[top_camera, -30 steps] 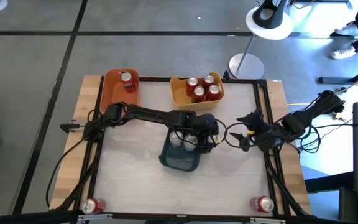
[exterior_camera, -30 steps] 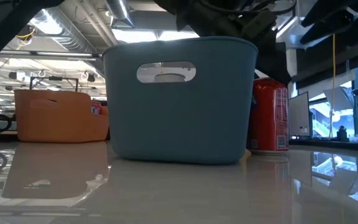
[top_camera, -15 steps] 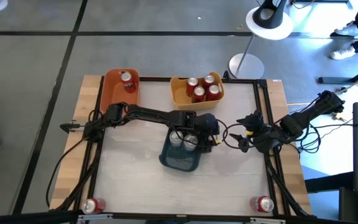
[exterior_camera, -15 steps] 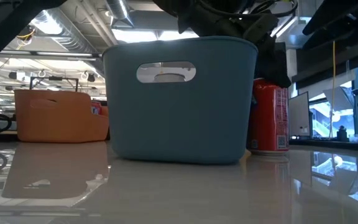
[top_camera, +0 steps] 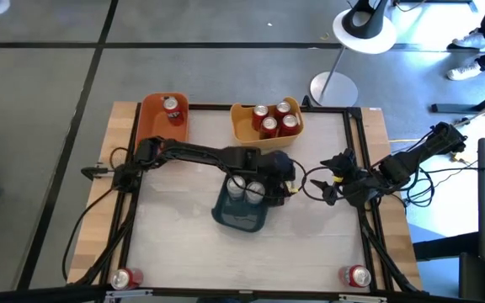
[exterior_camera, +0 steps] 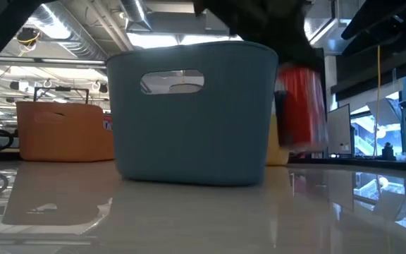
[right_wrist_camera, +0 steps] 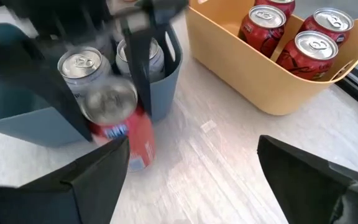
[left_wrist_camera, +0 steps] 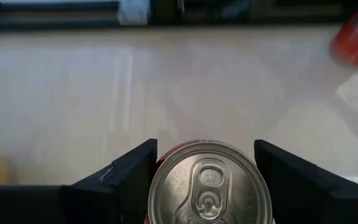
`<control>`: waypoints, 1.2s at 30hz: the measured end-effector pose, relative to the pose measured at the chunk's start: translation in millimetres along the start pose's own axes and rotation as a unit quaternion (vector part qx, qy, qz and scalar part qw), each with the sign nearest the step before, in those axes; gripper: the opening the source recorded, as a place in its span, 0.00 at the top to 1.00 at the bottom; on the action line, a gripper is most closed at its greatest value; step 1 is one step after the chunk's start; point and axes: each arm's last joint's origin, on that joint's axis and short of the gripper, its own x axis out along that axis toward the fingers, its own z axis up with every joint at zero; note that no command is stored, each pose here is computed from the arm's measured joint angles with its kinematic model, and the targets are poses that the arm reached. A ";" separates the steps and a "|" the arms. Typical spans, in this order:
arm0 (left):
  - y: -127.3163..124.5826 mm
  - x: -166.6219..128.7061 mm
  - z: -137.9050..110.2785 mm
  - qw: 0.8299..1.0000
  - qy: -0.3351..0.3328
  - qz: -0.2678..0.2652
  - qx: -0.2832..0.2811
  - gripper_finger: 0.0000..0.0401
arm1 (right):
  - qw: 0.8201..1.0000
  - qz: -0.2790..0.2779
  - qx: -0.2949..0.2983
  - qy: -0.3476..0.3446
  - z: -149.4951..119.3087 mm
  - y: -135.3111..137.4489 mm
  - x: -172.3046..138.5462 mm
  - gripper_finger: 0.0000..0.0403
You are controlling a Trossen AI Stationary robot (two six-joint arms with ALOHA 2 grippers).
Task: Sort soda cans
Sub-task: Put the top orange soda can into the orange bin
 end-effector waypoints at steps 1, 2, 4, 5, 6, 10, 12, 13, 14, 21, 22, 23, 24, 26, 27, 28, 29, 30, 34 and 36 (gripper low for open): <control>0.3 -5.9 4.3 1.000 -0.009 0.002 0.000 0.41 | 1.000 0.000 0.000 0.000 0.0 0.0 0.0 0.12; 0.8 -12.0 8.7 1.000 -0.019 0.003 0.001 0.41 | 1.000 0.000 0.000 0.000 0.0 0.0 0.0 0.12; 1.1 -21.0 14.0 1.000 -0.030 0.005 0.005 0.41 | 1.000 0.000 0.001 0.000 0.1 0.1 0.0 0.12; 1.5 -24.3 15.7 0.999 -0.033 0.006 0.006 0.41 | 1.000 0.001 0.001 -0.001 0.1 0.1 0.0 0.12; 1.8 -27.0 17.1 0.999 -0.036 0.008 0.006 0.41 | 1.000 0.001 0.001 -0.001 0.2 0.2 0.0 0.12; 3.4 -45.6 26.7 0.998 -0.057 0.020 0.008 0.40 | 1.000 0.001 0.002 -0.001 0.3 0.3 0.0 0.12; 4.0 -56.9 32.7 0.997 -0.072 0.031 0.016 0.41 | 1.000 0.001 0.003 -0.001 0.3 0.3 0.0 0.12; 4.1 -60.8 35.0 0.996 -0.078 0.035 0.018 0.41 | 1.000 0.001 0.004 -0.001 0.3 0.3 0.0 0.12; 4.4 -65.4 37.4 0.995 -0.084 0.040 0.019 0.41 | 1.000 0.002 0.005 -0.001 0.3 0.3 0.0 0.12; 8.5 -100.3 47.2 0.991 -0.097 0.090 0.030 0.40 | 1.000 0.003 0.007 -0.002 0.5 0.6 0.0 0.12; 9.2 -107.5 48.3 0.990 -0.096 0.100 0.032 0.40 | 1.000 0.003 0.007 -0.002 0.5 0.6 0.0 0.12; 10.7 -112.1 48.2 0.989 -0.092 0.110 0.032 0.40 | 1.000 0.003 0.007 -0.001 0.5 0.7 0.0 0.12; 12.2 -119.3 48.6 0.988 -0.089 0.118 0.031 0.40 | 1.000 0.003 0.007 -0.002 0.6 0.7 0.0 0.12; 15.9 -130.2 47.4 0.987 -0.076 0.136 0.029 0.40 | 1.000 0.004 0.007 -0.002 0.6 0.9 0.1 0.12; 17.6 -139.0 47.2 0.986 -0.071 0.146 0.026 0.40 | 1.000 0.004 0.007 -0.001 0.6 1.2 0.2 0.12; 19.3 -145.6 46.3 0.985 -0.064 0.157 0.023 0.40 | 1.000 0.007 0.007 0.003 0.4 1.9 0.7 0.12; 21.2 -155.9 46.3 0.983 -0.062 0.170 0.018 0.40 | 1.000 0.011 0.007 0.007 0.1 2.2 0.7 0.12; 22.8 -165.8 46.0 0.981 -0.059 0.182 0.014 0.40 | 1.000 0.015 0.007 0.012 -0.1 2.7 0.8 0.12; 33.3 -201.2 42.1 0.973 -0.045 0.228 -0.007 0.39 | 1.000 0.020 0.006 0.019 -0.7 4.2 1.7 0.12; 39.8 -217.7 38.0 0.968 -0.034 0.247 -0.024 0.39 | 1.000 0.020 0.006 0.019 -0.7 5.2 2.5 0.12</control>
